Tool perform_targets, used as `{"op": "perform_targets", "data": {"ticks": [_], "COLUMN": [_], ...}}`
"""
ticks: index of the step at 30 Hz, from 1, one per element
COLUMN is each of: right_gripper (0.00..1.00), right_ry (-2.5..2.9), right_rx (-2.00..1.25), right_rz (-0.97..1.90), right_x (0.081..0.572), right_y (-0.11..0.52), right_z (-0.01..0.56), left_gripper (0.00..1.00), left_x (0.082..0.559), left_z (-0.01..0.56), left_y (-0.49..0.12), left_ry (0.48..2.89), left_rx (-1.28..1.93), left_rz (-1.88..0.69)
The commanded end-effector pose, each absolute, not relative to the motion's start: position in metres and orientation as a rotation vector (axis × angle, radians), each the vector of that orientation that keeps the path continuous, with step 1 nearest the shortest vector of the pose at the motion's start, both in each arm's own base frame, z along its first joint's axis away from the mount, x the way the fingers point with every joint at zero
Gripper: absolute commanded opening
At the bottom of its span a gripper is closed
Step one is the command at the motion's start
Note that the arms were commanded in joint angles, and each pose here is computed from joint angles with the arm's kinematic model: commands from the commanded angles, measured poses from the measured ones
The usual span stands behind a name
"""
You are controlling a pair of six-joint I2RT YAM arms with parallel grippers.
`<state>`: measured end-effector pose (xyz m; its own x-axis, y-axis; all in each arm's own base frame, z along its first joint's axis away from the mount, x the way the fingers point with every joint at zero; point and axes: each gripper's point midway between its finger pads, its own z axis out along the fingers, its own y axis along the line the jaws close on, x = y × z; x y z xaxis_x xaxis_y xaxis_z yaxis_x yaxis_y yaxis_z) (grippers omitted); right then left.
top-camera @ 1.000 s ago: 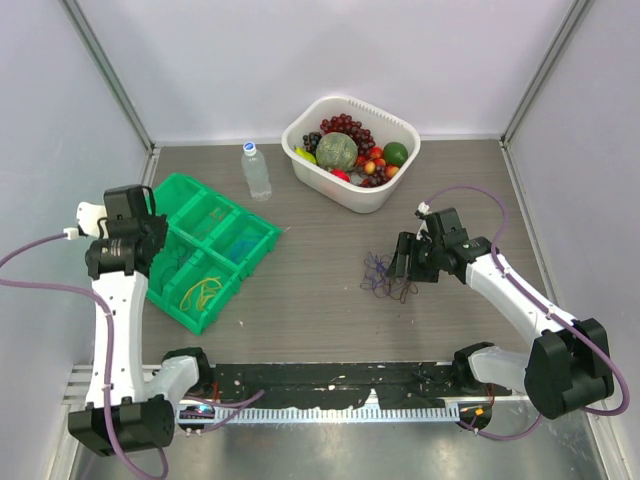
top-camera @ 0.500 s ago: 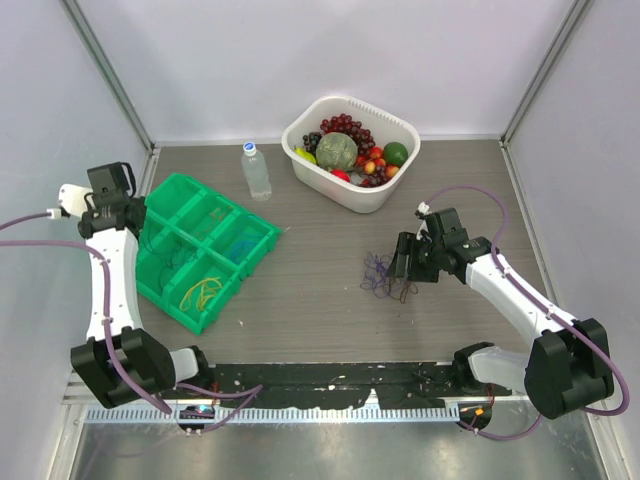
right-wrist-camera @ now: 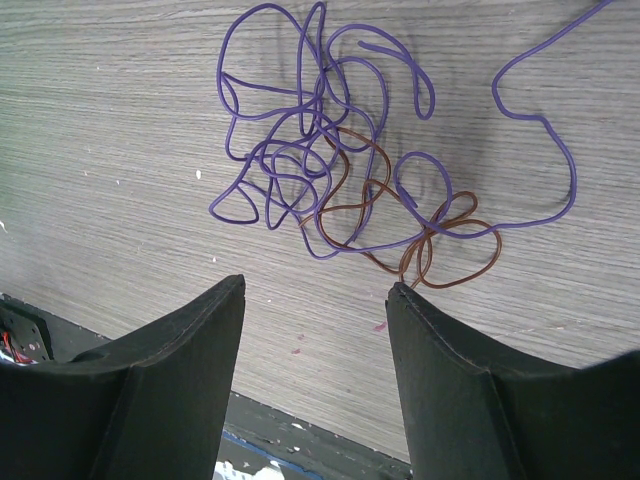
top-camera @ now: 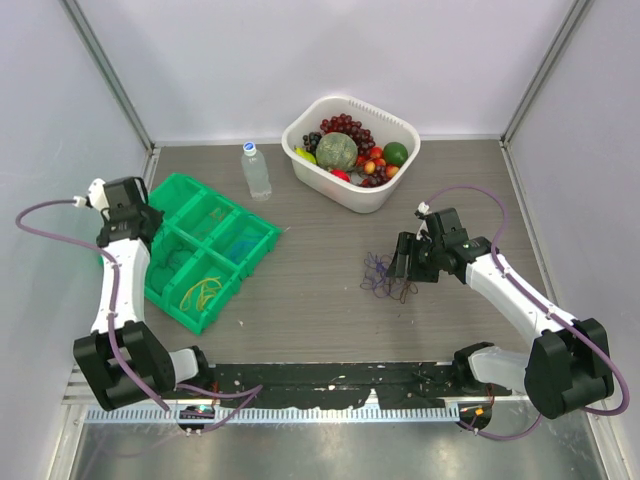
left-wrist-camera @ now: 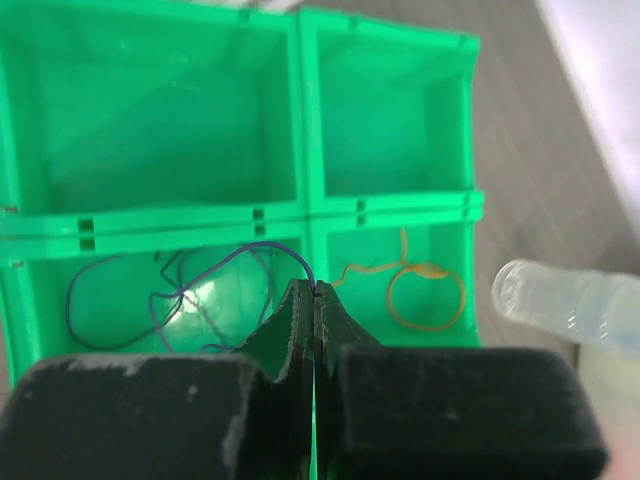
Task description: Untangle the cables
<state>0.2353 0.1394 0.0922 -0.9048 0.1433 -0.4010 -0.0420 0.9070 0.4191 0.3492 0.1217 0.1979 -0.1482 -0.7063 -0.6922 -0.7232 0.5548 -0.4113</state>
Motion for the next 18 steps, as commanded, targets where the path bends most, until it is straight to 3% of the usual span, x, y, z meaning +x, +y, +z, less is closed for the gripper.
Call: {"op": "perform_targets", "data": {"ticks": [1, 10, 12, 14, 18], "right_gripper": [0.64, 0.64, 0.64, 0.64, 0.64], "right_ry": [2.602, 2.602, 2.615, 2.618, 2.609], "right_rx": [0.045, 0.042, 0.045, 0.046, 0.051], "right_rz": [0.608, 0.612, 0.608, 0.606, 0.612], "right_x": [0.241, 0.241, 0.240, 0.241, 0.244], "right_y": [0.142, 0.142, 0.142, 0.142, 0.144], "right_z": [0.098, 0.100, 0.099, 0.101, 0.105], "left_gripper": [0.00, 0.00, 0.15, 0.39, 0.58], "left_x": [0.343, 0.318, 0.311, 0.302, 0.289], "left_z": [0.193, 0.149, 0.147, 0.150, 0.160], "left_y": [0.102, 0.098, 0.102, 0.103, 0.101], "left_ry": [1.861, 1.893, 1.901, 1.905, 1.876], "left_rx": [-1.131, -1.410, -1.483, -1.555, -1.633], "left_rz": [-0.044, -0.024, 0.025, 0.061, 0.089]}}
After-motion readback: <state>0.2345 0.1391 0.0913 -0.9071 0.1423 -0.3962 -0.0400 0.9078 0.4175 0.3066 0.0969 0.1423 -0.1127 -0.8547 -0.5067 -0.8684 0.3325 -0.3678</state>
